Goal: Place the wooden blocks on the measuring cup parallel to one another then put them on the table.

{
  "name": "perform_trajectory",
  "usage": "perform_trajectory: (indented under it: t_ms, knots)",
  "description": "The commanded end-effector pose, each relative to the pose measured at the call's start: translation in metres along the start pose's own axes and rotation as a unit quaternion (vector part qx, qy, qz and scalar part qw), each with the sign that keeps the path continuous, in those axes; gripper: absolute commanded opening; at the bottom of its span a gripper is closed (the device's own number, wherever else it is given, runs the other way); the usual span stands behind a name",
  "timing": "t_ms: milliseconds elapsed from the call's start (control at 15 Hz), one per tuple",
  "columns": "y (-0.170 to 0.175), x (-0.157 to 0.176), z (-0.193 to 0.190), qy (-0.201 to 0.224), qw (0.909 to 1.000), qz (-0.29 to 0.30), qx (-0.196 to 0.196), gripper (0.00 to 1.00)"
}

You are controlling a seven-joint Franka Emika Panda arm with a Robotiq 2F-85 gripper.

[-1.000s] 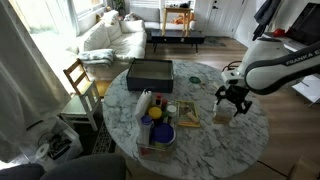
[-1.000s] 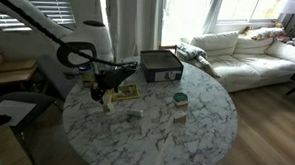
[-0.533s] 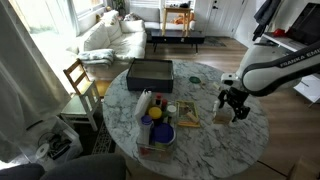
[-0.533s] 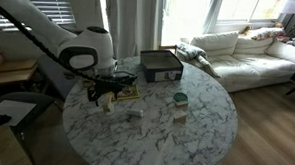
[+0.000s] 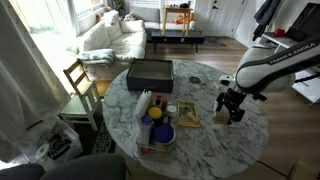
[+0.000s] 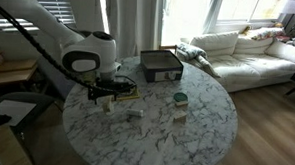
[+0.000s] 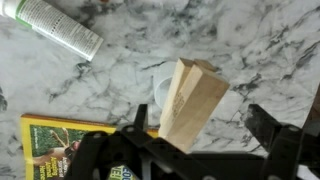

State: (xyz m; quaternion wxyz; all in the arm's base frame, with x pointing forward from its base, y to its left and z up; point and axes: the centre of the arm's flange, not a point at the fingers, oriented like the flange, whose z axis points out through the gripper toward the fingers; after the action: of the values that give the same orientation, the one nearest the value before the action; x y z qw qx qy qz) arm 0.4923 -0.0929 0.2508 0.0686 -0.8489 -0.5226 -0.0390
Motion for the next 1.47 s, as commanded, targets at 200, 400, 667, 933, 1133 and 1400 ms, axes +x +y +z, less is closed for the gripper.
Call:
perform_trajectory:
  t_ms: [200, 400, 667, 933, 1133, 1400]
  knots:
    - [0.011, -0.003, 0.016, 0.012, 0.9998, 0.015, 0.003, 1.00]
    - [0.014, -0.001, 0.019, 0.014, 0.9998, 0.017, -0.004, 1.00]
    - [0.017, 0.000, 0.022, 0.015, 0.9997, 0.015, -0.013, 1.00]
    - [0.019, 0.000, 0.027, 0.009, 0.9997, 0.015, -0.015, 0.93]
    - [0.020, -0.002, 0.030, 0.007, 0.9997, 0.015, -0.018, 0.62]
    - [0.022, -0.004, 0.032, 0.005, 0.9996, 0.016, -0.022, 0.30]
